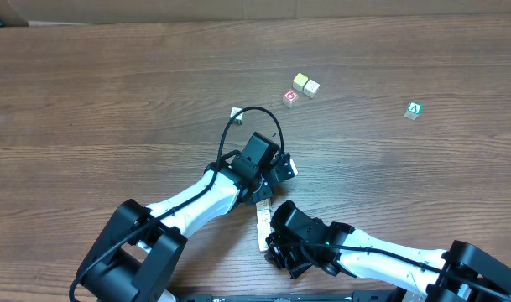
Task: Flip 5 blocks
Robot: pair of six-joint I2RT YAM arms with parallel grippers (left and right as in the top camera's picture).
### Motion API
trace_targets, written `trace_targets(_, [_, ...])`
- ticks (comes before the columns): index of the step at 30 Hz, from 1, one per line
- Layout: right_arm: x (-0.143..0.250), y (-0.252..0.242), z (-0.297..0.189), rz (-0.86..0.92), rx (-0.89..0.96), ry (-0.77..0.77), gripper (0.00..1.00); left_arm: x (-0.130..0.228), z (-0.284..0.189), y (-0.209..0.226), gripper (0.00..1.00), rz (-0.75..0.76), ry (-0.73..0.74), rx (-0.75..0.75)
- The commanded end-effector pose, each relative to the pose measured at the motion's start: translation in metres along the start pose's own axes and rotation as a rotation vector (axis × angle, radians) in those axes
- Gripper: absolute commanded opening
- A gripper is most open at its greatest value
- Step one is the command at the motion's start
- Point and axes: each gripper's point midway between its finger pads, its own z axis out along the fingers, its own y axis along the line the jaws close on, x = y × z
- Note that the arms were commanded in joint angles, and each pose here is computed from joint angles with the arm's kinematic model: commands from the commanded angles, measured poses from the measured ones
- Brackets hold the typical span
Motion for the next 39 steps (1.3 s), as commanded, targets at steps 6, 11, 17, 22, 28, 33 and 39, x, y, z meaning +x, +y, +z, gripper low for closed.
trace_targets(6, [0.001,0.022,-0.005,0.105,-0.079,-0.031,0.04,0.004,0.008,-0.013,0.04,-0.032,-0.004,0.054])
trace_targets(11, [0.001,0.022,-0.005,0.105,-0.080,-0.033,0.04,0.001,0.008,-0.011,0.04,-0.045,-0.015,0.048])
trace_targets(17, [0.001,0.022,-0.005,0.105,-0.078,-0.030,0.04,0.001,0.008,-0.011,0.04,-0.047,-0.015,0.047])
trace_targets(22, [0.005,0.019,-0.004,0.094,-0.071,-0.026,0.04,0.000,0.008,-0.011,0.04,-0.048,-0.017,0.046])
trace_targets(28, [0.006,0.018,-0.004,0.091,-0.066,-0.021,0.04,-0.001,0.008,-0.010,0.04,-0.048,-0.023,0.042])
trace_targets(33, [0.007,0.018,-0.004,0.090,-0.064,-0.019,0.04,-0.003,0.008,-0.007,0.04,-0.049,-0.030,0.029])
trace_targets(39, [0.008,0.017,-0.004,0.091,-0.060,-0.013,0.04,-0.004,0.008,-0.003,0.04,-0.074,-0.031,0.012])
